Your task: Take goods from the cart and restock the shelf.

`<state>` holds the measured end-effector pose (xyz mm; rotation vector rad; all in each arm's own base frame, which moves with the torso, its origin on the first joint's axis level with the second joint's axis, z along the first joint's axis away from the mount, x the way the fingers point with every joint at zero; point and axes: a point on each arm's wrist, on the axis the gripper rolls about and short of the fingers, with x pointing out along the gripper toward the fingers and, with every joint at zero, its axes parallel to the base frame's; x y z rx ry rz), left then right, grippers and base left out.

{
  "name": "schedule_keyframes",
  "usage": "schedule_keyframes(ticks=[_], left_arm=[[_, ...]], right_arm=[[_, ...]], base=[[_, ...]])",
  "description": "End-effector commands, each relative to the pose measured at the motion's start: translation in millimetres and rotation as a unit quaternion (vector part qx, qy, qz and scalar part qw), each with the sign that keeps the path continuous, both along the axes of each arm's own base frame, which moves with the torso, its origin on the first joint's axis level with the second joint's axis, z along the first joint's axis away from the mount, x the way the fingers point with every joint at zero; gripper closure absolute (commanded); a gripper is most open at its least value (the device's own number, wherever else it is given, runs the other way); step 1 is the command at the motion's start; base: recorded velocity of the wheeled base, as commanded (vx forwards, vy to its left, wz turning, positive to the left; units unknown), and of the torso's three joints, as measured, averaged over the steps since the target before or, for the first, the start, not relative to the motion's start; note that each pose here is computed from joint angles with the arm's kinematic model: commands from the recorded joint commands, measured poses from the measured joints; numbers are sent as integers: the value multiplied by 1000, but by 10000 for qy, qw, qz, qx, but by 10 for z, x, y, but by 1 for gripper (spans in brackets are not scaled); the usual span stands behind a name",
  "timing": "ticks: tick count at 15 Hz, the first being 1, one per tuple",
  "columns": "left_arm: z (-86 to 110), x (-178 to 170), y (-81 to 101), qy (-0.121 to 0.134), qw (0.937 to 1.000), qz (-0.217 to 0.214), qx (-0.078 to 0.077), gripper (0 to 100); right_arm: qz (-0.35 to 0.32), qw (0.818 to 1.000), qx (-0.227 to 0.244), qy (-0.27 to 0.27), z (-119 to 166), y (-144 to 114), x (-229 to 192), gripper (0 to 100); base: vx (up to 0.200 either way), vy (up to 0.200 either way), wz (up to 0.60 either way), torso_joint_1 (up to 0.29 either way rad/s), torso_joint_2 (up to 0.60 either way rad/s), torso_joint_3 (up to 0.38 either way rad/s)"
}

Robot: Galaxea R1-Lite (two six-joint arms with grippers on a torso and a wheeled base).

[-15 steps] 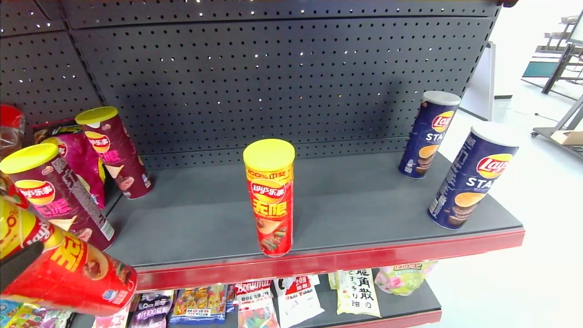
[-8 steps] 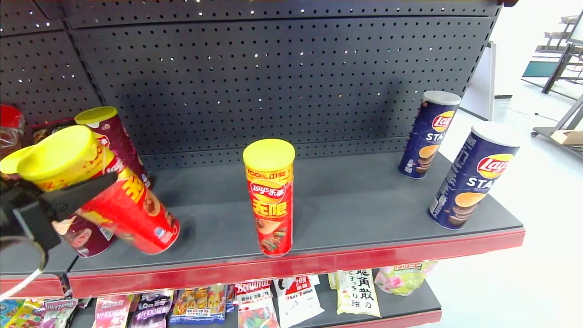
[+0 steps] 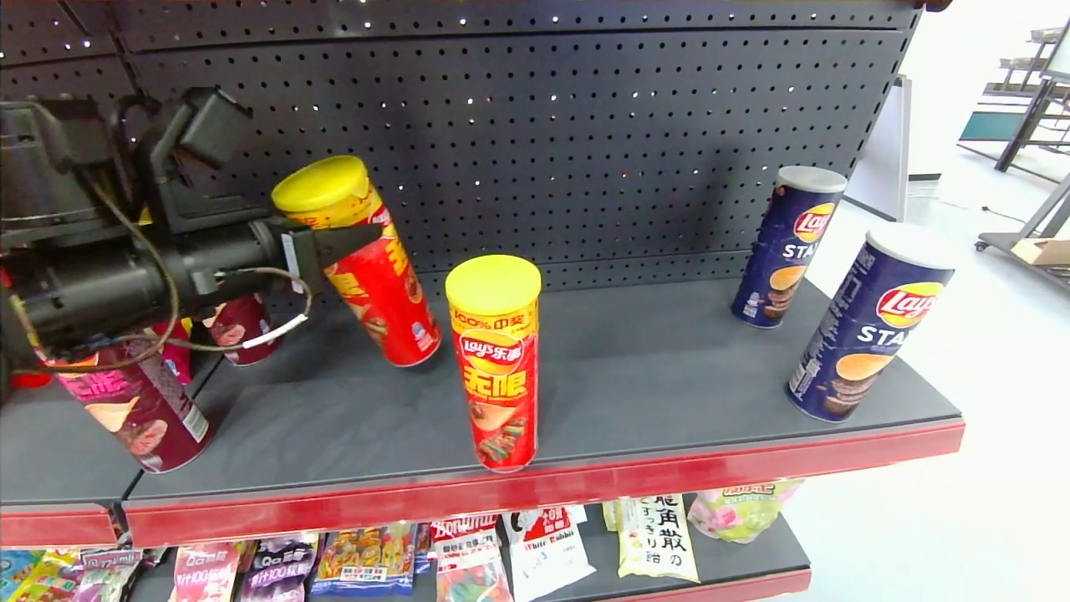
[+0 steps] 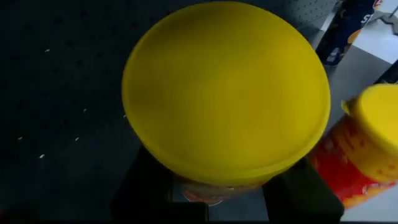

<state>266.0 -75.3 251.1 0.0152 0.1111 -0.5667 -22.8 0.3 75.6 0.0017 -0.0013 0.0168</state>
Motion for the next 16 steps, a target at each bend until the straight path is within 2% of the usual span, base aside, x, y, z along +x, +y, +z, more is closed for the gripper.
schedule_keyframes(ticks=[1,2,5,7,9,11,13,16], left_arm=[[-117,293,-241,171,9995,-256,20,100],[-133,349,-326,209,9991,-357,-21,100],[-211,480,-501,282,9981,-540,6,100],[-259,594,-566,246,9980,-571,57,100],[-263,643,-614,165,9980,-610,32,100],[-292,644,-668,193,9974,-688,57,100],[-348,654,-739,206,9964,-801,159,100],[-378,652,-781,249,9959,-854,175,100]], right_arm=[[8,10000,-1,6,1,0,1,0],[0,10000,-1,6,1,0,1,0],[0,10000,-1,6,1,0,1,0],[0,10000,-1,6,1,0,1,0],[0,10000,-1,6,1,0,1,0],[0,10000,-1,6,1,0,1,0],[0,10000,-1,6,1,0,1,0],[0,10000,-1,6,1,0,1,0]], base=[[0,0,0,0,0,0],[0,0,0,0,0,0],[0,0,0,0,0,0],[0,0,0,0,0,0],[0,0,0,0,0,0],[0,0,0,0,0,0],[0,0,0,0,0,0],[0,0,0,0,0,0]])
